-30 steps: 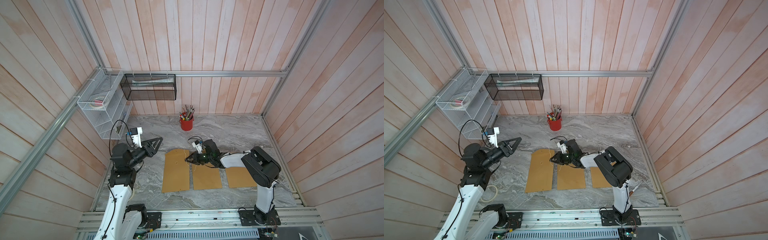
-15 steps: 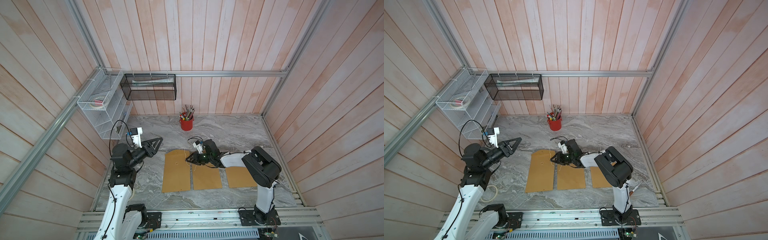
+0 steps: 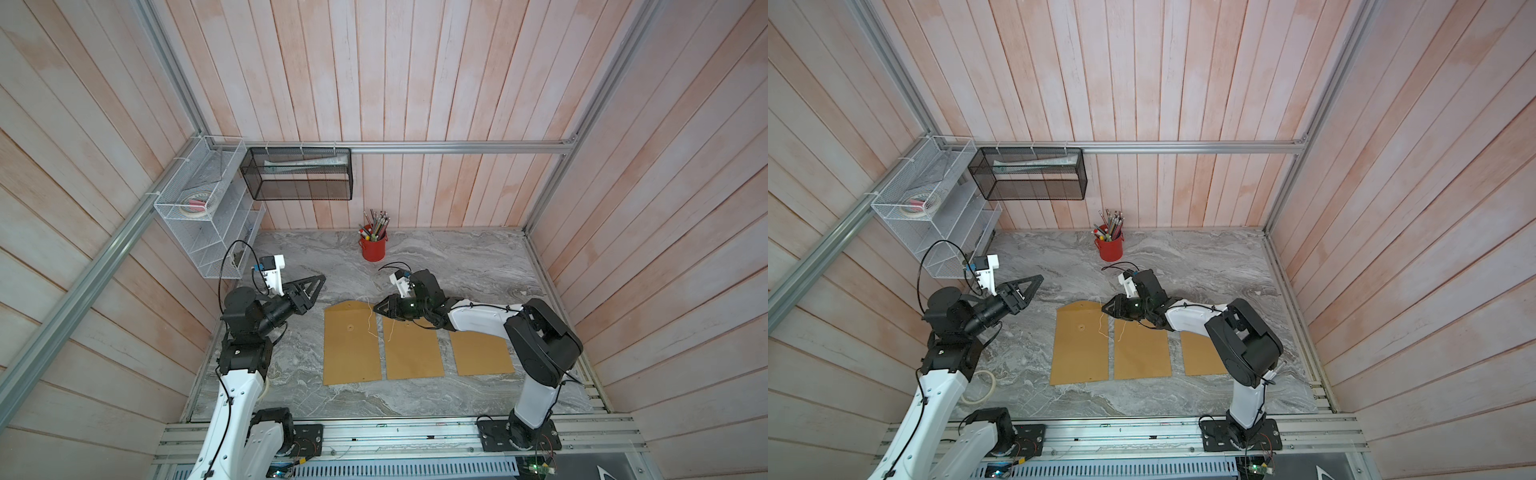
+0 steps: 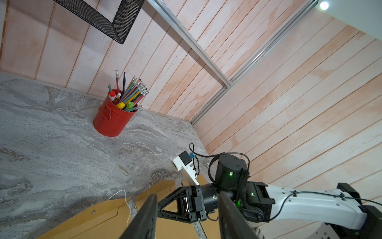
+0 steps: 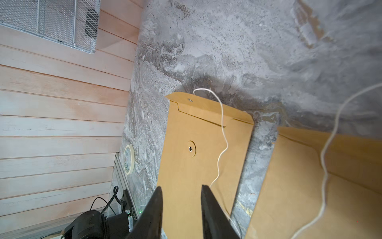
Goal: Open the file bag
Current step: Place the file bag at the center of the board, then pick up the file bag from the center of the board.
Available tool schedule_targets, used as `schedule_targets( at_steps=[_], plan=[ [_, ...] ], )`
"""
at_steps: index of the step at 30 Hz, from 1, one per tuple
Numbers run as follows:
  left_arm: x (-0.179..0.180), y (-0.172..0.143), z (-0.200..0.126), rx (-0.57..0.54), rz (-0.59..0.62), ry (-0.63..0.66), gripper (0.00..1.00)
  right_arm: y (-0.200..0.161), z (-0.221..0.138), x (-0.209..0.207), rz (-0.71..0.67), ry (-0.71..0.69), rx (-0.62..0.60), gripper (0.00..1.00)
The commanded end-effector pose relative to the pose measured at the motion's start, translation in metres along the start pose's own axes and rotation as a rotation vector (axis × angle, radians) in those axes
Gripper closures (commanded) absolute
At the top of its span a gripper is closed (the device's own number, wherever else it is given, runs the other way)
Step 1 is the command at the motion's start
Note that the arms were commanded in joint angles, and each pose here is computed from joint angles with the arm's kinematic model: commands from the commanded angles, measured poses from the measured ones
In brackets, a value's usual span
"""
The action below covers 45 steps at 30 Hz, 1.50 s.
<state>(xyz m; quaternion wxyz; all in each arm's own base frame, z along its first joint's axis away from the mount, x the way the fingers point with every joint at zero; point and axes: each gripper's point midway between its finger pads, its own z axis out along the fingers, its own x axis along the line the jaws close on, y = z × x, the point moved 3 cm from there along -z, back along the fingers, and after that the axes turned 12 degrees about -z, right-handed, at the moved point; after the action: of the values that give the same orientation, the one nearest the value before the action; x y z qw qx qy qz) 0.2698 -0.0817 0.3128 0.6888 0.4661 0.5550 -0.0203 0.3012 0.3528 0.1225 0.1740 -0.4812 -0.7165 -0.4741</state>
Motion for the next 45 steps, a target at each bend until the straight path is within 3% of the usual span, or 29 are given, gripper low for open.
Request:
schedule_targets(
  at_steps=[1, 7, 13, 20, 29, 35, 45],
  plan=[
    [-0.002, -0.001, -0.002, -0.003, 0.01, -0.016, 0.5, 0.01, -0.011, 0.003, -0.022, -0.039, -0.031, 0.67],
    [0.001, -0.004, 0.001, 0.012, -0.023, -0.026, 0.5, 0.022, -0.044, 0.005, -0.034, -0.099, -0.103, 0.67],
    [0.005, -0.027, 0.018, 0.062, -0.06, 0.034, 0.49, 0.027, -0.104, -0.029, 0.008, -0.267, -0.172, 0.67],
    [-0.006, -0.086, 0.068, 0.198, -0.076, 0.094, 0.41, 0.014, -0.182, -0.084, 0.099, -0.505, -0.229, 0.6],
    [-0.034, -0.167, 0.137, 0.385, -0.074, 0.116, 0.3, -0.002, -0.259, -0.134, 0.21, -0.668, -0.324, 0.49],
    [-0.042, -0.2, 0.172, 0.456, -0.097, 0.125, 0.28, -0.017, -0.293, -0.161, 0.275, -0.76, -0.337, 0.36],
    [-0.04, -0.252, 0.22, 0.558, -0.134, 0.18, 0.28, -0.038, -0.321, -0.198, 0.371, -0.835, -0.366, 0.34]
  ],
)
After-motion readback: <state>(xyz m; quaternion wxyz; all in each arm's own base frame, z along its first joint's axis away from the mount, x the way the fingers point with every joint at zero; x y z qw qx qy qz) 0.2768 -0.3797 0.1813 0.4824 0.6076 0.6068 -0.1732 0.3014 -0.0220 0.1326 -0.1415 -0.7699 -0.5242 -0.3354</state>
